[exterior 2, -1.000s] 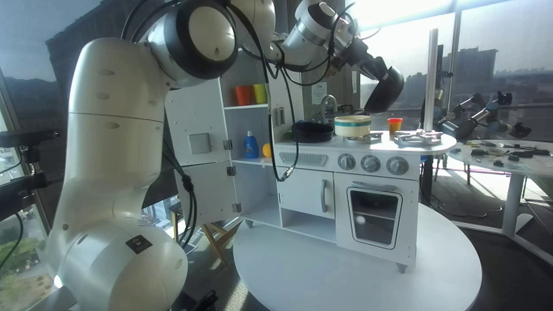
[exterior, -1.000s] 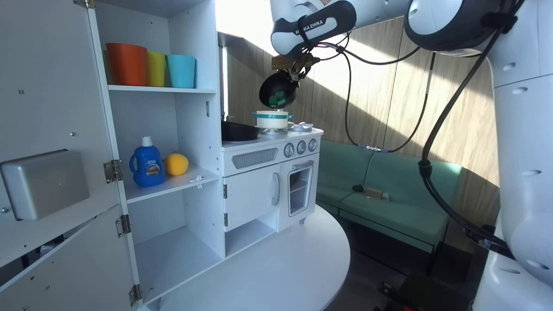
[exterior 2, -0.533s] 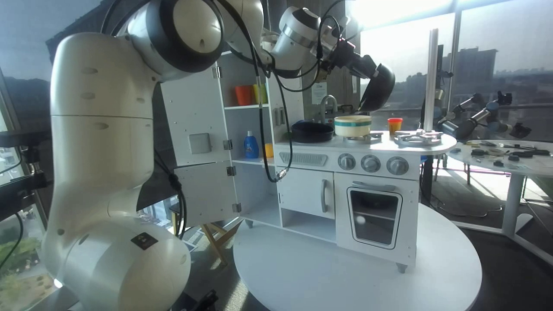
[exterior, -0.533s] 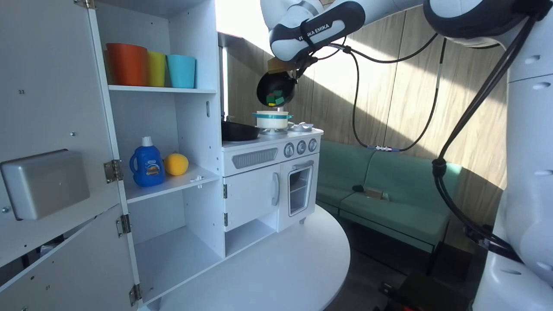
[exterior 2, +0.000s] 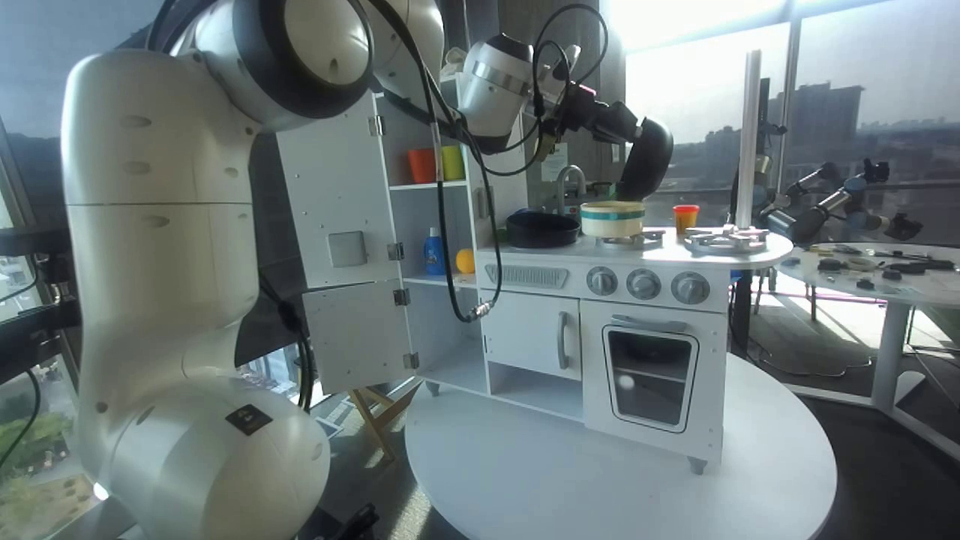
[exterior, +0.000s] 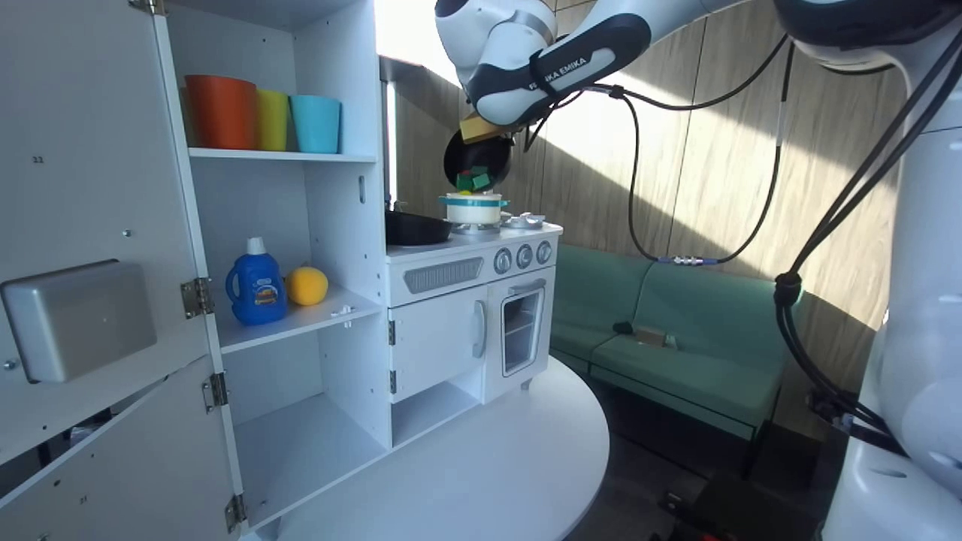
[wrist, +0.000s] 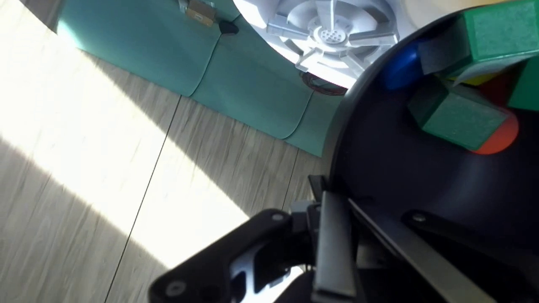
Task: Pick up the black bowl on the left and pour the contents into the white bowl on the right
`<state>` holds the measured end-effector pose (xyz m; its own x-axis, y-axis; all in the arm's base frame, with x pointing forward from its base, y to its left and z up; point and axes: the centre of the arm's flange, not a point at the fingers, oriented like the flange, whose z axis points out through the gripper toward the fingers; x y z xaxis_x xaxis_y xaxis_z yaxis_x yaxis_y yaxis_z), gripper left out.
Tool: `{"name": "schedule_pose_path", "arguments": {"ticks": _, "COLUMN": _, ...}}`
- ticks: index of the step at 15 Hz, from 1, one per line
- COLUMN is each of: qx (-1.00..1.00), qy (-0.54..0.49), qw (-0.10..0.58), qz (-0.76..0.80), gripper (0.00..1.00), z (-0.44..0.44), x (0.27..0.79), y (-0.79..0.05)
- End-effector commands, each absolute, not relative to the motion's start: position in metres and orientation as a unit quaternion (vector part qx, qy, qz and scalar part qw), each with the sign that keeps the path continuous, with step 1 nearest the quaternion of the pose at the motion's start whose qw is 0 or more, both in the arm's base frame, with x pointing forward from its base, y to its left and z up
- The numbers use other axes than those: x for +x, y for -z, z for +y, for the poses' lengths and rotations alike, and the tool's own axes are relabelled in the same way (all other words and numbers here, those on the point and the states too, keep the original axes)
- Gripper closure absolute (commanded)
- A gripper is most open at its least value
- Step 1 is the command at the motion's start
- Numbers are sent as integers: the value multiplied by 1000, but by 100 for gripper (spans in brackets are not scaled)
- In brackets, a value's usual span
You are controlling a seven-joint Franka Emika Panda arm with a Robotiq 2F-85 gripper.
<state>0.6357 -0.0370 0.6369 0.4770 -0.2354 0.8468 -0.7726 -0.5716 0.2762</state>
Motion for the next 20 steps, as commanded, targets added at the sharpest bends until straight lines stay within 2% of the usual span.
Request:
{"name": "schedule_pose_path", "arguments": {"ticks": 1, "qx": 763, "qy": -427, "qw": 377, "qz": -307, "gripper": 93, "z": -35, "x": 618, "y": -635}}
{"name": "schedule_pose_path", "arguments": {"ticks": 20, "qx": 677, "qy": -476, "qw": 512, "qz": -229, "gripper": 93, "z": -11, "x": 611, "y": -601}}
